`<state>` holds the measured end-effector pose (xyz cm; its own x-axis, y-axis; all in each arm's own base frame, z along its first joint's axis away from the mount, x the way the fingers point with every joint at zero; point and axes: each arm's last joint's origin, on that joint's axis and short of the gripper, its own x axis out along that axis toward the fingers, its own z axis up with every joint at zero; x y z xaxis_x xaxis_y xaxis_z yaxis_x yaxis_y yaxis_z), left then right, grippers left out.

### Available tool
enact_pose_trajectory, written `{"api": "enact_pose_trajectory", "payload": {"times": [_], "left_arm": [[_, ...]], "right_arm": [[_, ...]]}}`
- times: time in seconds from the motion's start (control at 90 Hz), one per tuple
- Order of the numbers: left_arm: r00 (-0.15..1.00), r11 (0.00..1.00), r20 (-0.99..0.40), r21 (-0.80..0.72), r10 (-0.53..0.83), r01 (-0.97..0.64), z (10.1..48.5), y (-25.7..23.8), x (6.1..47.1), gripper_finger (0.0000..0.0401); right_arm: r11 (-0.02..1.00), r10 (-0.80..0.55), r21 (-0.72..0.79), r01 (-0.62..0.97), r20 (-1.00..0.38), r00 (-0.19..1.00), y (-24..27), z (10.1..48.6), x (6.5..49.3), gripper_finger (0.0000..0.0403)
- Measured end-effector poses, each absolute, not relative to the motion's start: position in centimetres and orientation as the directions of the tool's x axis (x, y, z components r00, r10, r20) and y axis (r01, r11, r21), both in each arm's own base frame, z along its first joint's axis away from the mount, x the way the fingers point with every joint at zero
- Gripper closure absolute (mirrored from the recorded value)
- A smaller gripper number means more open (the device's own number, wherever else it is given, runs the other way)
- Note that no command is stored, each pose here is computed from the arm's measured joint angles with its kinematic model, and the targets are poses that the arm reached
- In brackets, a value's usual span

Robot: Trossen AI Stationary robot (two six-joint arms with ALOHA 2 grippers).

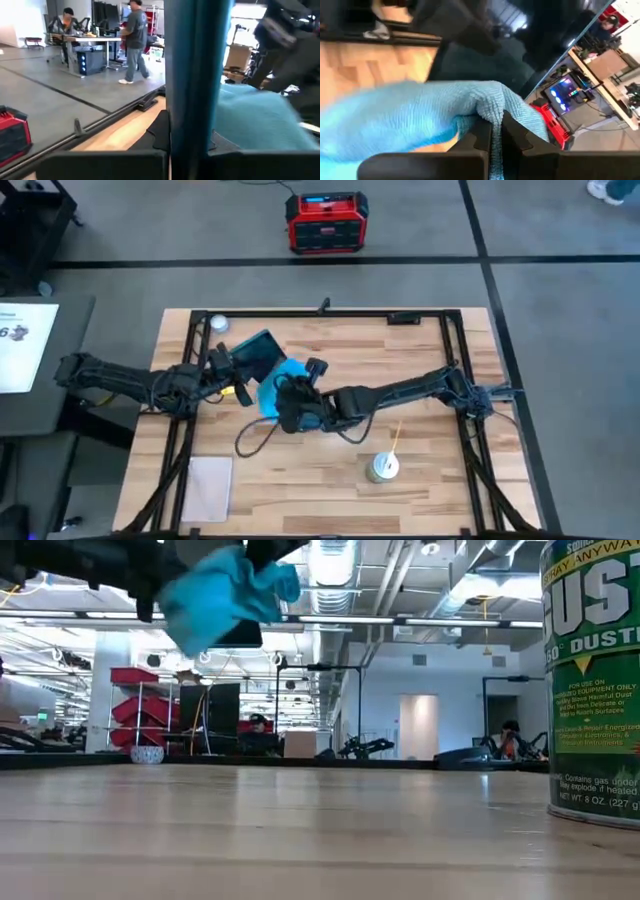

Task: Apply microfiber cloth
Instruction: Wipe the front of the blue tablet with the blue microfiber cloth

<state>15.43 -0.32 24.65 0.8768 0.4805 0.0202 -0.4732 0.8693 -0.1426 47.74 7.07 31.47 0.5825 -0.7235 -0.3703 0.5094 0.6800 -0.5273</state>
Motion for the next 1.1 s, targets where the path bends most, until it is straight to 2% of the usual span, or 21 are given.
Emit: {"api": "enact_pose_trajectory", "payload": {"times": [0.111, 0.289, 0.544, 0.667, 0.811, 1.1], "left_arm": [[0.881, 0.874, 0.036, -0.149, 0.472, -0.462, 24.7, -0.6, 16.0, 0.0401], [0.869, 0.865, 0.044, -0.131, 0.493, -0.484, 24.5, -0.6, 16.5, 0.0401], [0.878, 0.879, 0.081, -0.127, 0.472, -0.460, 25.1, -0.5, 16.1, 0.0401], [0.876, 0.876, 0.075, -0.133, 0.476, -0.464, 25.0, -0.5, 16.1, 0.0401], [0.870, 0.869, 0.072, -0.139, 0.487, -0.475, 25.0, -0.5, 16.1, 0.0401], [0.879, 0.878, 0.075, -0.144, 0.470, -0.457, 25.0, -0.6, 16.1, 0.0401]], "right_arm": [[0.664, -0.736, -0.525, 0.532, -0.336, 0.588, 5.2, 32.0, 48.5, 0.0403], [0.709, -0.697, -0.473, 0.522, -0.359, 0.621, 3.2, 32.2, 49.0, 0.0403], [0.745, -0.664, -0.447, 0.495, -0.428, 0.613, 4.2, 28.0, 49.0, 0.0403], [0.733, -0.678, -0.458, 0.503, -0.427, 0.599, 3.7, 27.3, 48.9, 0.0403], [0.703, -0.709, -0.474, 0.530, -0.415, 0.569, 2.5, 28.4, 48.3, 0.0403], [0.791, -0.607, -0.350, 0.501, -0.350, 0.714, 3.0, 30.0, 49.3, 0.0403]]}}
